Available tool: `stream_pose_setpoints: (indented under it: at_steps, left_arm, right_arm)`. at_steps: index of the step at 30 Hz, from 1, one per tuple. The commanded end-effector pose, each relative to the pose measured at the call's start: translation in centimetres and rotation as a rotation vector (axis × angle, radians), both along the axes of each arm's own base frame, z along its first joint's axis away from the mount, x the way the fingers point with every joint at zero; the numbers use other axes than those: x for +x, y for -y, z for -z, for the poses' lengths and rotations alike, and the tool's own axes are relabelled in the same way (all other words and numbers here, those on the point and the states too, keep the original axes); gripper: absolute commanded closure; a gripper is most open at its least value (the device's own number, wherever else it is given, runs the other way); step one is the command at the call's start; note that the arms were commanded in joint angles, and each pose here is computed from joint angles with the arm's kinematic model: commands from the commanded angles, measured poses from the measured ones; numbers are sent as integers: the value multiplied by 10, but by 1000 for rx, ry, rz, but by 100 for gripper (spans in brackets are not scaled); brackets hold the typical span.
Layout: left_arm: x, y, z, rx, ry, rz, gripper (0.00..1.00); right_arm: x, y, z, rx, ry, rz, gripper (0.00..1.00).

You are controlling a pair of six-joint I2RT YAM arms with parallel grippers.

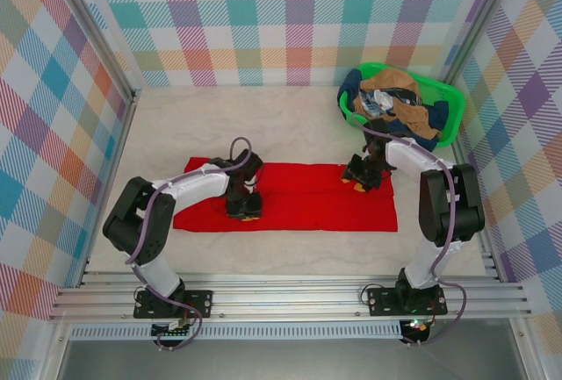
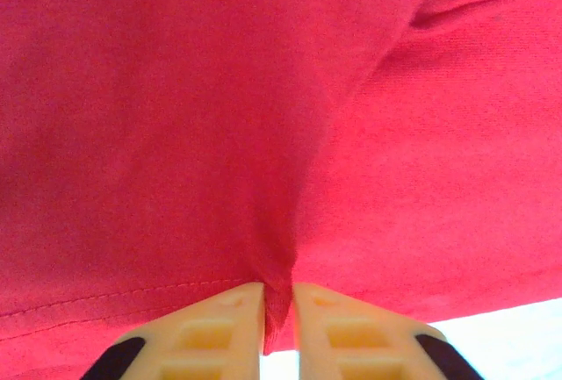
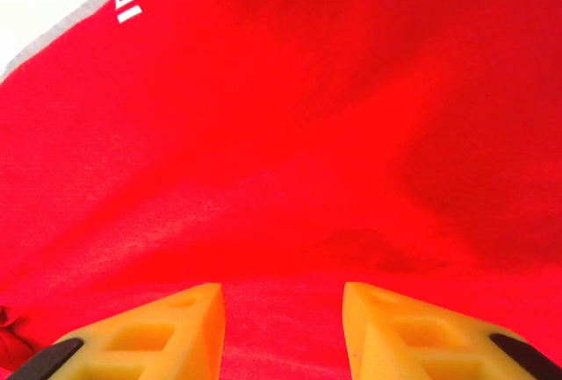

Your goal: Fold and stack the t-shirts

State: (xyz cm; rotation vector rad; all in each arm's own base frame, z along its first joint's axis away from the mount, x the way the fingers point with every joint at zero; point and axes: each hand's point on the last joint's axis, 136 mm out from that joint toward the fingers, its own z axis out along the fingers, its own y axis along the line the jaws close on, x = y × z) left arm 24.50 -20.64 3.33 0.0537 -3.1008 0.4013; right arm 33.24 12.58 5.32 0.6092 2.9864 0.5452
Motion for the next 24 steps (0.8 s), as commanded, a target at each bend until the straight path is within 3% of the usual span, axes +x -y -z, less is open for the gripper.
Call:
stream_pose_setpoints:
  at_steps: [1, 10, 13, 15, 17, 20, 24]
  left_arm:
    - [2, 11, -4, -10, -5, 9, 87]
    - [-1, 18, -2, -40, -31, 11, 88]
    - [7, 25, -21, -93, 19, -20, 85]
    - [15, 20, -41, -98, 80, -80, 75]
    - [22, 0, -53, -84, 116, -211, 67]
    - [29, -42, -48, -72, 77, -489, 63]
    - [32, -74, -23, -20, -22, -745, 71]
  right_arm:
    - [-4, -4, -4, 18, -1, 3, 60]
    - [-4, -4, -3, 17, -3, -1, 60]
    - [-1, -2, -8, 11, 20, -3, 60]
    - [5, -1, -16, 7, 62, -10, 60]
    - [11, 3, -21, 5, 91, -11, 60]
    - [22, 13, -16, 4, 98, 17, 59]
    - [33, 24, -2, -22, 73, 35, 60]
